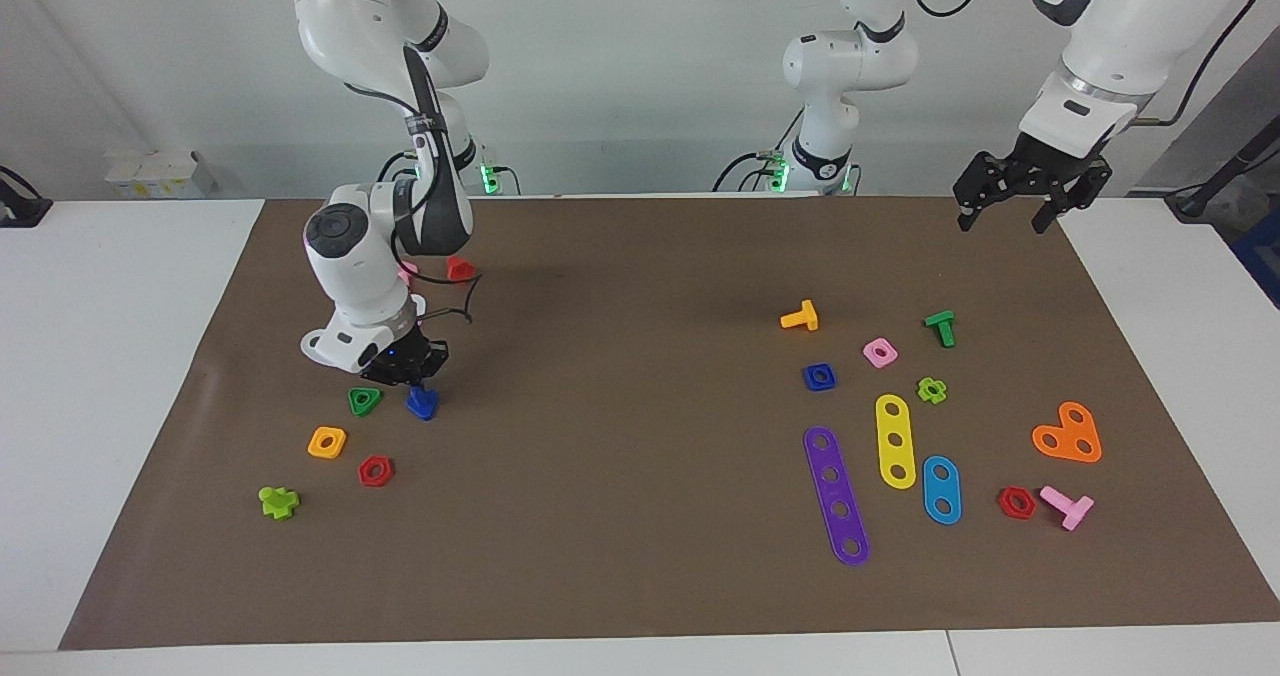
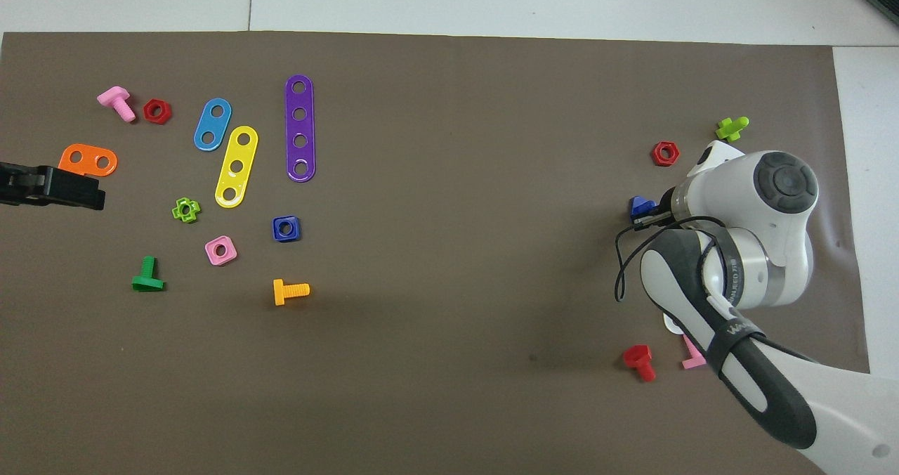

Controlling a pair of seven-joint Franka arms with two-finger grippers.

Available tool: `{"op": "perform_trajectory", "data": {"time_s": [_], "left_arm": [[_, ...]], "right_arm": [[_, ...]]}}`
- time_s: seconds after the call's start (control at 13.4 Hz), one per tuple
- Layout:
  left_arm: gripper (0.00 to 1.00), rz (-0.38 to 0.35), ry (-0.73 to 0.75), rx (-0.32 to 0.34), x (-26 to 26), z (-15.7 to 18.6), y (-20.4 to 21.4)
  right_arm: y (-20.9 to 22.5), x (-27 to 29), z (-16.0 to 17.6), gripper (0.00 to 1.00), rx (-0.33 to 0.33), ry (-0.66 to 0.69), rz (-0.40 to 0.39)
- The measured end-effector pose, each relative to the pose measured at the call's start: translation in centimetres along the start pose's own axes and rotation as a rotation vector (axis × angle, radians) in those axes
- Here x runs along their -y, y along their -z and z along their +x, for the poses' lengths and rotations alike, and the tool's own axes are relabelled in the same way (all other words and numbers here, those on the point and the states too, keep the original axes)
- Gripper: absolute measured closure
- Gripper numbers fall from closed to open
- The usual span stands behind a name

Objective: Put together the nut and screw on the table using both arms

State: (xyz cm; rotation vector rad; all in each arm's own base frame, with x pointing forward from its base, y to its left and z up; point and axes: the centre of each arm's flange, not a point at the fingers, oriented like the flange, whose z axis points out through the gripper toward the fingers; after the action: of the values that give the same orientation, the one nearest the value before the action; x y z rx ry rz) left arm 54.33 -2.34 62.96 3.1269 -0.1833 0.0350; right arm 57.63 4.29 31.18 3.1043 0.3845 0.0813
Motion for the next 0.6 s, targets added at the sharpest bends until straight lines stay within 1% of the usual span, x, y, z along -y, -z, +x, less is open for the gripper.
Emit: {"op": "perform_trajectory", "data": {"time_s": [0.15,0.22,0.37,0.52,0.6], "left_arm": [[0.00,0.000,-0.001,0.008,-0.1,-0.3,-0.1],[0.00,-0.001,-0.002,0.014,-0.1,-0.4,-0.2],[0.00,-0.001,-0.014,0.019,-0.7,-0.4,-0.4],[0.00,-0.001,-0.025,0.018,-1.4,-0.4,-0.4],[0.00,-0.001,-0.027,0.016,-1.4,-0.4,-0.3]], "right_arm": [[0.2,0.2,0.1,0.99,-0.004,-0.001,0.000],[0.3,0.2,0.1,0.91,-0.007,-0.002,0.000],[0.4,0.1,0.2,0.69,-0.020,-0.002,-0.003],[0.6,0.1,0.5,0.44,-0.048,-0.002,-0.008],[0.4,0.1,0.6,0.35,-0.061,-0.002,-0.011]]}}
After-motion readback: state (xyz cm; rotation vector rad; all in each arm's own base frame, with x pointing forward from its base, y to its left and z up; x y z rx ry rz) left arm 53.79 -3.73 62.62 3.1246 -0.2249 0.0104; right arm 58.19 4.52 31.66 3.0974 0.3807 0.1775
